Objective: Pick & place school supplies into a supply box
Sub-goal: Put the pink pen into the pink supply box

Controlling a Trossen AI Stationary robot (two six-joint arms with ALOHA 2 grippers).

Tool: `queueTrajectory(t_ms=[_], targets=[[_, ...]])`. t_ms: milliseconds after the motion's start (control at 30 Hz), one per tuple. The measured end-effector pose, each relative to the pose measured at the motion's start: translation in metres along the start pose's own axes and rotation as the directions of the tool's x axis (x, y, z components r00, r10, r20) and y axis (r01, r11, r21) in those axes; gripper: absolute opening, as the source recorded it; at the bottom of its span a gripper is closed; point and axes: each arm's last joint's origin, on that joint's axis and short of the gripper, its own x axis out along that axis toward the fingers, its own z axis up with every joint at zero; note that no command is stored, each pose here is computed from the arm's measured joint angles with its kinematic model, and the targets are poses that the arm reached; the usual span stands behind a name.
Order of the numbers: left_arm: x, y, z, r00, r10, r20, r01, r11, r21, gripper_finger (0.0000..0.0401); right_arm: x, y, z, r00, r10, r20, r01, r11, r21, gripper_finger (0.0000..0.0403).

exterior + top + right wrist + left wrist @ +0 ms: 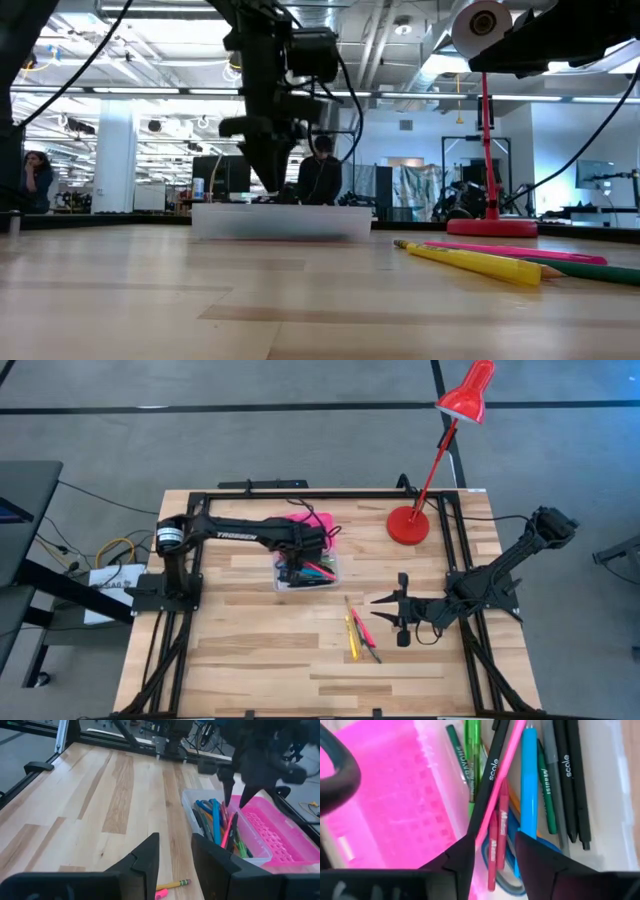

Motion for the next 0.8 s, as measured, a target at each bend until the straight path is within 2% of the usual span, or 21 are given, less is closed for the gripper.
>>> queueTrajectory(t_ms=[133,333,533,633,800], targets=[[-0.024,0.001,-0.006,0.999,0.012,0.039,-0.012,1.000,-0.003,0.0141,0.000,0.000,-0.001,1.000,0.000,-0.005,0.000,1.000,0.022,0.0107],[-0.076,-0.006,-0.024,0.985,-0.055,0.161,0.060,0.998,-0.024,0.0138,0.000,0.000,-0.003,1.000,-0.001,-0.028,0.003,0.998,0.057,0.0107],[-0.111,-0.040,-0.064,0.957,-0.063,0.285,0.063,0.998,0.009,0.0137,0.000,0.000,-0.003,1.000,-0.002,-0.029,0.004,0.996,0.091,0.0107],[-0.120,-0.059,-0.089,0.923,-0.043,0.382,0.046,0.999,0.001,0.0137,0.000,0.000,-0.003,1.000,-0.002,-0.028,0.005,0.995,0.101,0.0107],[-0.120,-0.087,-0.132,0.832,-0.016,0.554,0.018,1.000,0.001,0.0137,0.000,0.000,-0.003,1.000,-0.003,-0.029,0.009,0.975,0.221,0.0107]])
